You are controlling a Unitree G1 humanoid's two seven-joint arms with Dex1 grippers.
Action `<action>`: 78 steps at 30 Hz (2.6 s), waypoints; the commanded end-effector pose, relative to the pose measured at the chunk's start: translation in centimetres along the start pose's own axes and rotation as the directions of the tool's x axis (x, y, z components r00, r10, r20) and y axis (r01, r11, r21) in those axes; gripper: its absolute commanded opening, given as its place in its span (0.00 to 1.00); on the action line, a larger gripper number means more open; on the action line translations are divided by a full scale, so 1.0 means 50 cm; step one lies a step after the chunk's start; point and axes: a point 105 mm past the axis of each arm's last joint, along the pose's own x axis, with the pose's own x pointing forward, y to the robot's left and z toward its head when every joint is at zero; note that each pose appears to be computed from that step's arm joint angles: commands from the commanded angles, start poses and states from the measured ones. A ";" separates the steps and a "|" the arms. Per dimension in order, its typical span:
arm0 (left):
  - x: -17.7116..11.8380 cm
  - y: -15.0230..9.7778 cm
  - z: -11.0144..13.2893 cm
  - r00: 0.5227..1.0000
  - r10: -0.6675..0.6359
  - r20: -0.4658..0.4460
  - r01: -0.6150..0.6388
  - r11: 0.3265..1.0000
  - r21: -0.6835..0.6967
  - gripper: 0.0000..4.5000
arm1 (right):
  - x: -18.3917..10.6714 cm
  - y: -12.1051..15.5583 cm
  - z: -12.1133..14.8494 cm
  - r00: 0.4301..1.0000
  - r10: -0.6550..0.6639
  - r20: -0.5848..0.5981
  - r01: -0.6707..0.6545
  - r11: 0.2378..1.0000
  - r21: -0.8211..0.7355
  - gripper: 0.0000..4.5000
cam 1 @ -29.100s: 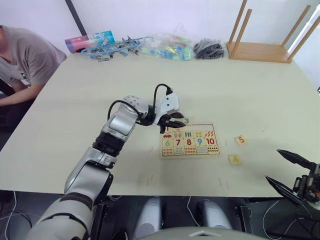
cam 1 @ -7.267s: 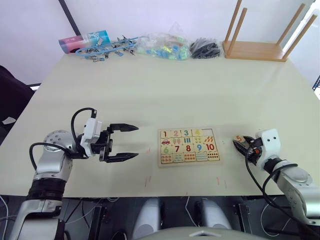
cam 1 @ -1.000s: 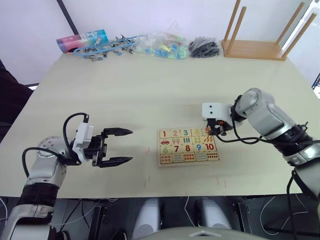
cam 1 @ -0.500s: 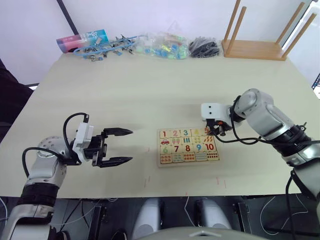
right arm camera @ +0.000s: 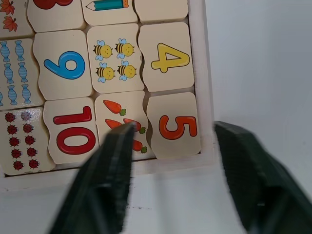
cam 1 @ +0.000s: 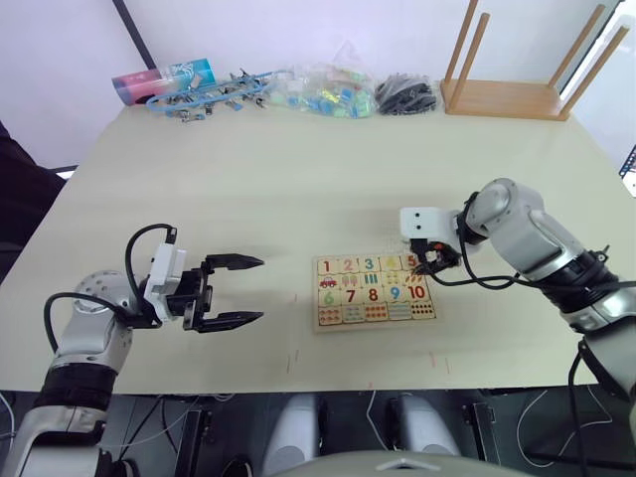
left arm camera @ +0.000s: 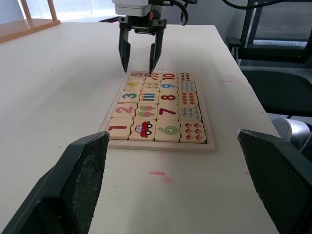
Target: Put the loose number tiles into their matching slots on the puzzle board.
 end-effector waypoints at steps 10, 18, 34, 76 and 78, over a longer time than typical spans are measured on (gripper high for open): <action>-0.008 -0.001 0.005 1.000 -0.014 0.001 0.014 0.999 0.035 1.00 | -0.037 -0.012 0.002 0.996 -0.026 0.086 0.022 0.999 0.047 1.00; -0.004 0.003 0.006 1.000 -0.015 0.006 0.015 0.999 0.036 1.00 | -0.059 -0.017 -0.014 0.969 -0.109 0.220 0.075 0.985 0.156 1.00; 0.003 0.010 0.006 1.000 -0.029 0.007 0.029 0.999 0.038 1.00 | -0.057 0.014 -0.014 0.774 -0.266 0.574 0.106 0.949 0.297 0.02; 0.008 0.036 -0.013 0.947 0.315 0.065 -0.308 0.947 -0.095 1.00 | -0.077 0.063 -0.144 0.579 -0.641 0.505 0.328 0.750 0.575 0.02; -0.001 0.039 -0.017 0.921 0.384 0.063 -0.376 0.921 -0.105 1.00 | -0.095 0.078 -0.167 0.536 -0.696 0.477 0.358 0.700 0.618 0.02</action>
